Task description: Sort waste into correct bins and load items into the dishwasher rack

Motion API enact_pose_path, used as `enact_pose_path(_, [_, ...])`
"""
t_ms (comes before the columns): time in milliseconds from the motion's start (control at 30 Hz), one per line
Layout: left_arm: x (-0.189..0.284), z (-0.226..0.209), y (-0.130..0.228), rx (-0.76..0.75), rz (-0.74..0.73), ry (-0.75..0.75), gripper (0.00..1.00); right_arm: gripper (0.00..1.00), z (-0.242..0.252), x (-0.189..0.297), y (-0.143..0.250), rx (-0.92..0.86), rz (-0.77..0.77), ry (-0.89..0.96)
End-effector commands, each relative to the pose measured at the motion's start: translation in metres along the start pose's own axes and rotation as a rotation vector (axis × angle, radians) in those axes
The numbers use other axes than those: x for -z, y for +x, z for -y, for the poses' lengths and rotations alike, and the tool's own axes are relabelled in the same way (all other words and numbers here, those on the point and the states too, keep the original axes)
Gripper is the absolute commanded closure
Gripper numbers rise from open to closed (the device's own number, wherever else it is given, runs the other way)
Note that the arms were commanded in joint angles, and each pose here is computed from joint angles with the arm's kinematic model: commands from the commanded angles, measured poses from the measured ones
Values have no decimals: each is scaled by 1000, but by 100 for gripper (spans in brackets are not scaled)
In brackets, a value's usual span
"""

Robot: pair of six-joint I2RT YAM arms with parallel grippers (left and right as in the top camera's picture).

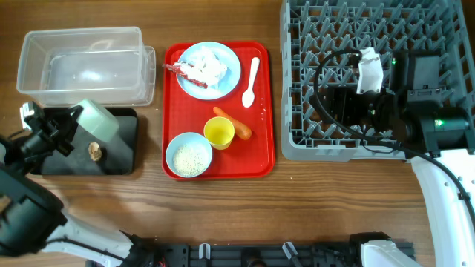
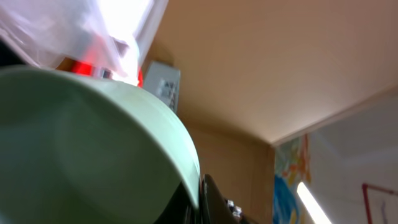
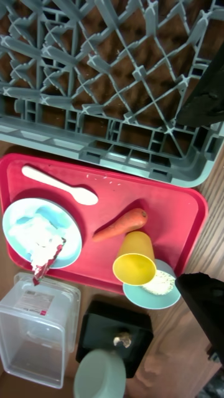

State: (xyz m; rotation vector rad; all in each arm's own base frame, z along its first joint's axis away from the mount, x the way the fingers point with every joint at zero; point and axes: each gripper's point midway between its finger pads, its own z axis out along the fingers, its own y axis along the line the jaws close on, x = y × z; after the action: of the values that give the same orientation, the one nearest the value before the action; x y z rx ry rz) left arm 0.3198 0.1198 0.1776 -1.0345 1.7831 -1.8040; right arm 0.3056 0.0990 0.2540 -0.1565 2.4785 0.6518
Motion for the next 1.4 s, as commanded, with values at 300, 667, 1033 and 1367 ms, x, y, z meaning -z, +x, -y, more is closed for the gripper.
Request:
enact_pose_path(300, [-165, 5, 134, -1021, -192, -993, 96, 22, -3, 1, -5, 30, 8, -8])
enact_pose_path(667, [-209, -133, 123, -1000, -315, -1395, 96, 22, 1, -4, -3, 21, -11, 2])
enact_pose_path(1033, [-216, -62, 142, -1021, -288, -1290, 42, 21, 3, -8, -2, 19, -23, 2])
enact_pose_path(1367, [-179, -84, 257, -1012, -465, -1328, 40, 20, 8, -8, 1, 41, -37, 30])
